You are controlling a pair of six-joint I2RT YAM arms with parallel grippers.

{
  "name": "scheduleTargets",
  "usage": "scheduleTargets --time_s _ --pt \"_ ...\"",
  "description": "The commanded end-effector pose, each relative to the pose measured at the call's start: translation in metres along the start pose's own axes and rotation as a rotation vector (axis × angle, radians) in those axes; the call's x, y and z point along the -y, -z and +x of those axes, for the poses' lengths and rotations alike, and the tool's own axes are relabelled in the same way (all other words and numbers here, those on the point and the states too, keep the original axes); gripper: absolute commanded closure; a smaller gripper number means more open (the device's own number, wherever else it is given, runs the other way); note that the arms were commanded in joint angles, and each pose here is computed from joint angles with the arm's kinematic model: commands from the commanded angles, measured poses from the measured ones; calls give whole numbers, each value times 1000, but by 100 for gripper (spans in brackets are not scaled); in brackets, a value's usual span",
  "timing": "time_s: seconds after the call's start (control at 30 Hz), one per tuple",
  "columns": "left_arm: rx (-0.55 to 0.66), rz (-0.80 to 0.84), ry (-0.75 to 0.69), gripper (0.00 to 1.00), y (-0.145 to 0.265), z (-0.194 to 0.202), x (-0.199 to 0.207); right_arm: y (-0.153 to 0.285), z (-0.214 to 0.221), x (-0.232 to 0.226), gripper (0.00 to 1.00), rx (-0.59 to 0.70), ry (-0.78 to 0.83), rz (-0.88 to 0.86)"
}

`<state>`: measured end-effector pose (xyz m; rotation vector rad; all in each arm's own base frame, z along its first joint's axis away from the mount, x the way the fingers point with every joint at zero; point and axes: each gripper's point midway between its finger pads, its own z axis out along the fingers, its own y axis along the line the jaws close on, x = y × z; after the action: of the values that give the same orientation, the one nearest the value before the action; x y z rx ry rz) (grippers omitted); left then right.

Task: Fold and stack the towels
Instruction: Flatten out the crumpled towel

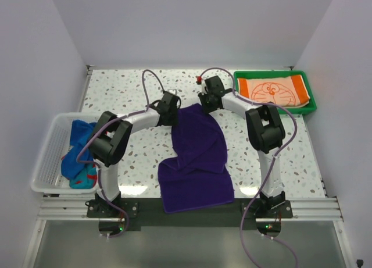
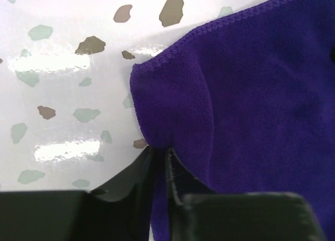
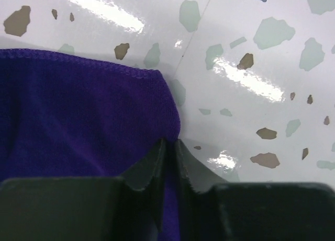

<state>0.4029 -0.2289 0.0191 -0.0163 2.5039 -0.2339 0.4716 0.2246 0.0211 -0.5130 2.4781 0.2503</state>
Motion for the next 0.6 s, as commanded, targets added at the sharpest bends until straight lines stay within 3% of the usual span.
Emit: scheduleTargets --time_s 0.0,0.1,0.2,0.4,0.47,0.57 --pt "-108 -11 -4 88 -14 36 0 13 3 -3 88 -5 7 -16" --pt "-105 6 0 100 -14 36 7 21 -1 -1 99 12 8 -3" --pt "-75 -35 -5 100 -5 23 2 38 -15 6 100 50 8 45" --pt "94 -370 -97 100 53 -41 -47 84 -34 31 100 120 -43 211" --pt "133 -423 -122 100 69 -50 -45 102 -39 29 100 159 -82 213" --pt "123 -342 -171 92 73 -35 -6 116 -29 22 100 196 -151 181"
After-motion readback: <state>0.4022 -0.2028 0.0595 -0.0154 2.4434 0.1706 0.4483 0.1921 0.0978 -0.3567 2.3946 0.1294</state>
